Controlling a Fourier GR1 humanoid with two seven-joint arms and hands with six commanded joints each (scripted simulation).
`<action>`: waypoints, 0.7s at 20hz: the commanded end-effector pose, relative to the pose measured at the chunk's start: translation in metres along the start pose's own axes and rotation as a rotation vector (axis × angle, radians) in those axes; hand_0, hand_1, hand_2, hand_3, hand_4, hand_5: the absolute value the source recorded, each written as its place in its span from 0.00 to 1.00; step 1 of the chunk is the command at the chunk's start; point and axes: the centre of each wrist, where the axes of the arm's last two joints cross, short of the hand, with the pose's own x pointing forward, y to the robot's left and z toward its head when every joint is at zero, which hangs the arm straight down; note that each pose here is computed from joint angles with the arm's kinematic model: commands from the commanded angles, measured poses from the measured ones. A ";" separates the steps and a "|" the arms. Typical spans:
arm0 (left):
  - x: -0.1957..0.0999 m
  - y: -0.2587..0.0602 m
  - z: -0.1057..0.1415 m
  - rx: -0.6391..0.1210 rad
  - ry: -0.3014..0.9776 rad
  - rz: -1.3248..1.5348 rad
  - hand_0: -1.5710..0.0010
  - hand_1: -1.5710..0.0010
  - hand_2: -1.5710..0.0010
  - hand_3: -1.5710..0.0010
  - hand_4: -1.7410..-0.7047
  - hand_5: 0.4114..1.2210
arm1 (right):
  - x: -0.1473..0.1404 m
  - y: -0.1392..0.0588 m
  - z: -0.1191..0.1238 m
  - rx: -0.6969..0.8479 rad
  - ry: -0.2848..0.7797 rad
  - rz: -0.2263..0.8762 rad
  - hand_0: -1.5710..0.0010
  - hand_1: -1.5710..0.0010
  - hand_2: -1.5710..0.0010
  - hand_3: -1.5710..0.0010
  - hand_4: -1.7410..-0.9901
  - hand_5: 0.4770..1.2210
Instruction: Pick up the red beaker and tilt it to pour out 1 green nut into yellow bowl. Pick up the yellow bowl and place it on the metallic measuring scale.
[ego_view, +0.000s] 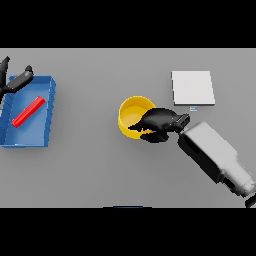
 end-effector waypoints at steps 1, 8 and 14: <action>0.000 0.000 -0.002 0.002 -0.004 0.001 1.00 1.00 1.00 1.00 0.92 0.40 | 0.000 -0.001 0.001 0.007 0.000 0.002 0.26 0.31 0.32 0.34 0.20 0.90; 0.005 -0.001 -0.001 0.005 -0.005 -0.012 1.00 1.00 1.00 1.00 0.92 0.39 | 0.004 -0.014 0.005 -0.012 0.039 0.019 0.05 0.07 0.07 0.20 0.06 0.98; 0.001 0.006 -0.001 0.015 -0.002 -0.012 1.00 1.00 1.00 1.00 0.92 0.40 | 0.004 -0.043 0.033 -0.044 0.054 0.027 0.01 0.02 0.02 0.16 0.03 0.99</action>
